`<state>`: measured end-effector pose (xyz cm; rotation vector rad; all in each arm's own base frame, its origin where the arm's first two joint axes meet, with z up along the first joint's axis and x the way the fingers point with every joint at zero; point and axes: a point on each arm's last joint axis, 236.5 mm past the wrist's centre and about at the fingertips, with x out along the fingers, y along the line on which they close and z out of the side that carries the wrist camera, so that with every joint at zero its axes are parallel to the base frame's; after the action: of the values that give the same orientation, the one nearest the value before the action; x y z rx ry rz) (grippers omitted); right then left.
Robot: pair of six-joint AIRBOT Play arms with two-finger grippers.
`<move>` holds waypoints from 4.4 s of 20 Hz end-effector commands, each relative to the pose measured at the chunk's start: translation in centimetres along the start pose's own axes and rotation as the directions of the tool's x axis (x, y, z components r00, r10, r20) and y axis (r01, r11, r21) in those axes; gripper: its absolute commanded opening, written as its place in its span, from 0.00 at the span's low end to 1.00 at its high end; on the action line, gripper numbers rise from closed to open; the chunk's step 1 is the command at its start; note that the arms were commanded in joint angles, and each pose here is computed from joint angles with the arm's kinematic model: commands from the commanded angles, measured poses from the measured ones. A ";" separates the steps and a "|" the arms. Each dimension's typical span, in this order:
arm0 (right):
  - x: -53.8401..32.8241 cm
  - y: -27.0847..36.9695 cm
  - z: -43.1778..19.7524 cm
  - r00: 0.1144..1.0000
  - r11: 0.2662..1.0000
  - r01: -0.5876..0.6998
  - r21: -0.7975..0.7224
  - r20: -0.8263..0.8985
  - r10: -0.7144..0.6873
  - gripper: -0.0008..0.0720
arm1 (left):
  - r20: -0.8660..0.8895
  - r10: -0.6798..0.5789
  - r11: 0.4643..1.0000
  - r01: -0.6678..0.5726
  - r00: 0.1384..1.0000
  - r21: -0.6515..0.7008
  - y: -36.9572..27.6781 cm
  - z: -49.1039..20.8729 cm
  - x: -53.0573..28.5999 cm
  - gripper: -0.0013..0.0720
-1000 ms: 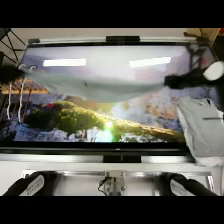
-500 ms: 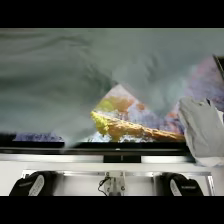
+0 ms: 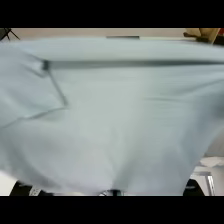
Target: Fold the shirts.
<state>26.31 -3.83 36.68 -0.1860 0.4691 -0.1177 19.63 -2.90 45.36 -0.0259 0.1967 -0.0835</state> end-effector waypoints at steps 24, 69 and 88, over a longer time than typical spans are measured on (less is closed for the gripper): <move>37.0 13.3 -24.5 0.784 0.943 -0.107 0.316 -0.556 0.275 0.11 | -0.722 -0.282 0.930 -0.003 0.632 -0.367 4.4 -37.4 36.5 0.05; 19.9 2.7 -33.1 0.433 0.926 0.038 0.376 -0.841 0.324 0.82 | -0.886 -0.458 0.823 -0.340 0.076 -0.455 -1.9 -55.0 6.4 0.54; 15.5 14.3 -45.1 0.208 0.840 -0.045 0.540 -0.818 0.537 0.82 | -0.872 -0.463 0.818 -0.303 0.159 -0.489 -4.2 -55.0 7.8 0.05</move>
<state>19.78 0.02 -11.15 0.4411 1.7992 0.1056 15.88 -8.76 -10.23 -0.6607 1.6819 -0.1371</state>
